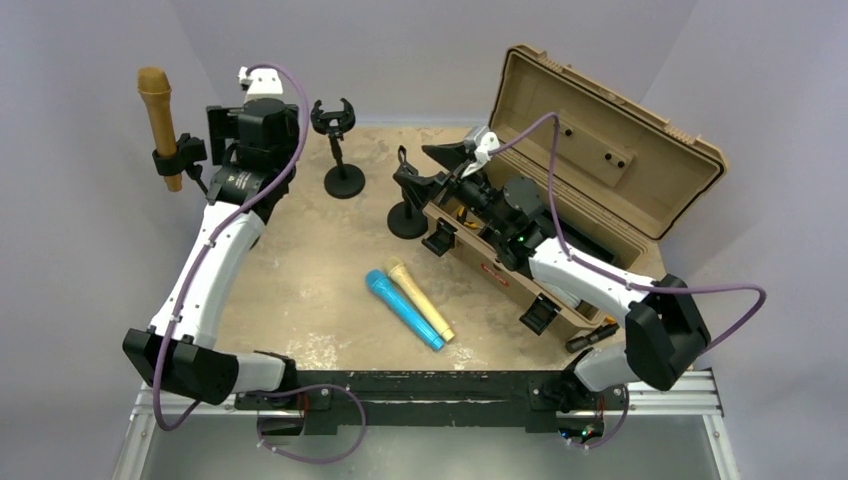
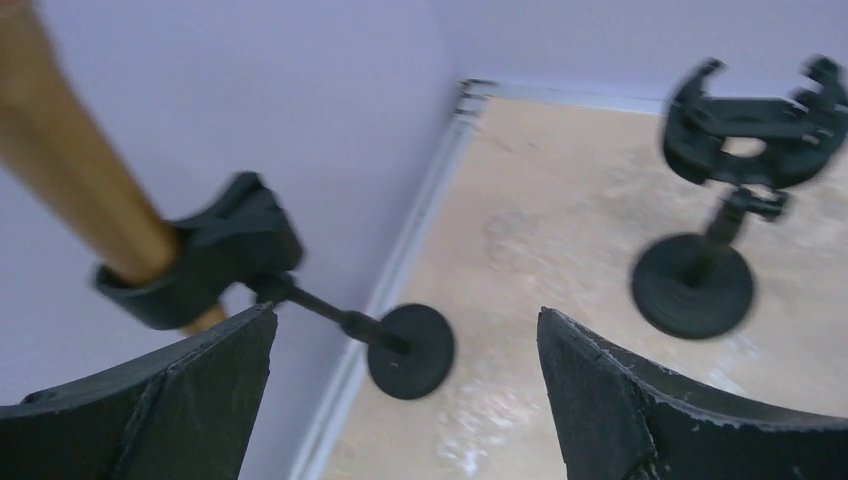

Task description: Remove the microphone from the stand

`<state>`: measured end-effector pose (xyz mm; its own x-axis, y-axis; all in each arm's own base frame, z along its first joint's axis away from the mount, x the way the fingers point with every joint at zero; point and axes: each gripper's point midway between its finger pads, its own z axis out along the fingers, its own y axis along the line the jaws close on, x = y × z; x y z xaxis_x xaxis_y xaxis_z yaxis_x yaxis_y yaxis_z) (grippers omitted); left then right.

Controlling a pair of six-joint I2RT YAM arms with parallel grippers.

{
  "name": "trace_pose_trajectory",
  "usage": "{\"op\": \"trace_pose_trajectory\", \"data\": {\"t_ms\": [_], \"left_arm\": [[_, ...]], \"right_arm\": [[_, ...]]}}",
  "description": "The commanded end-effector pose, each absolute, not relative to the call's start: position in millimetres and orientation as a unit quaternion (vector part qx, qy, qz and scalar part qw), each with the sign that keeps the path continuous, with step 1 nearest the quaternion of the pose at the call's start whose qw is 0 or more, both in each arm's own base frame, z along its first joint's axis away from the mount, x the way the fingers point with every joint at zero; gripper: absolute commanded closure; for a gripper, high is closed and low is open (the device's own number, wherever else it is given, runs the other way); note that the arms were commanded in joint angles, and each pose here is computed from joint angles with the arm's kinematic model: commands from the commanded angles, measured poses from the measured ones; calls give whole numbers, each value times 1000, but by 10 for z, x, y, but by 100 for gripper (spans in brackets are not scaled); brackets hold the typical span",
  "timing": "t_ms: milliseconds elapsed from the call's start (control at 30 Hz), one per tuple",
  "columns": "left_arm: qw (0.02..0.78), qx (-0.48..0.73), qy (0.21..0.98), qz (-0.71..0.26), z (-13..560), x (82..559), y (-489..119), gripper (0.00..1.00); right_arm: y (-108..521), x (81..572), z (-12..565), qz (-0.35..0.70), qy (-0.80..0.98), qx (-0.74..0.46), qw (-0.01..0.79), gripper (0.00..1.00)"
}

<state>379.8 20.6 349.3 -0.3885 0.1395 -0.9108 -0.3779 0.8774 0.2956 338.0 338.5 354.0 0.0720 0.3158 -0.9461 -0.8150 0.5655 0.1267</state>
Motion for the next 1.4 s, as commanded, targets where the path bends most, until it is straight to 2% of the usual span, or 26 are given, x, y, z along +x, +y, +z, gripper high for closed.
{"op": "trace_pose_trajectory", "data": {"t_ms": [0,133,400,567,767,900,1000,1033,1133,1233,1300,1367], "left_arm": [[575,-116,723,366,4086,3718,798,0],[594,-152,686,391,4243,3709,1105,0],[563,-267,624,471,4427,3505,1764,0],[563,-287,632,448,4328,3611,2041,0],[588,-263,645,410,4188,3877,2072,0],[601,-252,645,400,4144,4011,2060,7],[600,-247,651,393,4096,4059,2049,20],[601,-247,651,392,4092,4056,2045,27],[605,-236,657,384,4096,4047,2002,51],[610,-210,679,349,4067,4029,1871,83],[619,-205,687,320,4041,3994,1772,98],[629,-205,694,285,4006,3938,1658,100]], "right_arm": [[3210,3239,3990,407,486,-213,744,13],[3194,3225,4001,408,483,-210,746,13],[3187,3208,4004,408,482,-211,747,13],[3204,3223,3975,407,484,-213,745,13],[3200,3238,3972,404,486,-212,746,13],[3210,3256,3946,403,489,-213,744,13],[3220,3276,3918,401,492,-212,743,13],[3224,3283,3909,400,494,-212,742,13],[3233,3303,3884,398,497,-212,742,13],[3249,3326,3840,396,501,-213,739,13],[3257,3348,3811,395,504,-213,738,13],[3269,3358,3789,394,506,-214,737,13]]}}
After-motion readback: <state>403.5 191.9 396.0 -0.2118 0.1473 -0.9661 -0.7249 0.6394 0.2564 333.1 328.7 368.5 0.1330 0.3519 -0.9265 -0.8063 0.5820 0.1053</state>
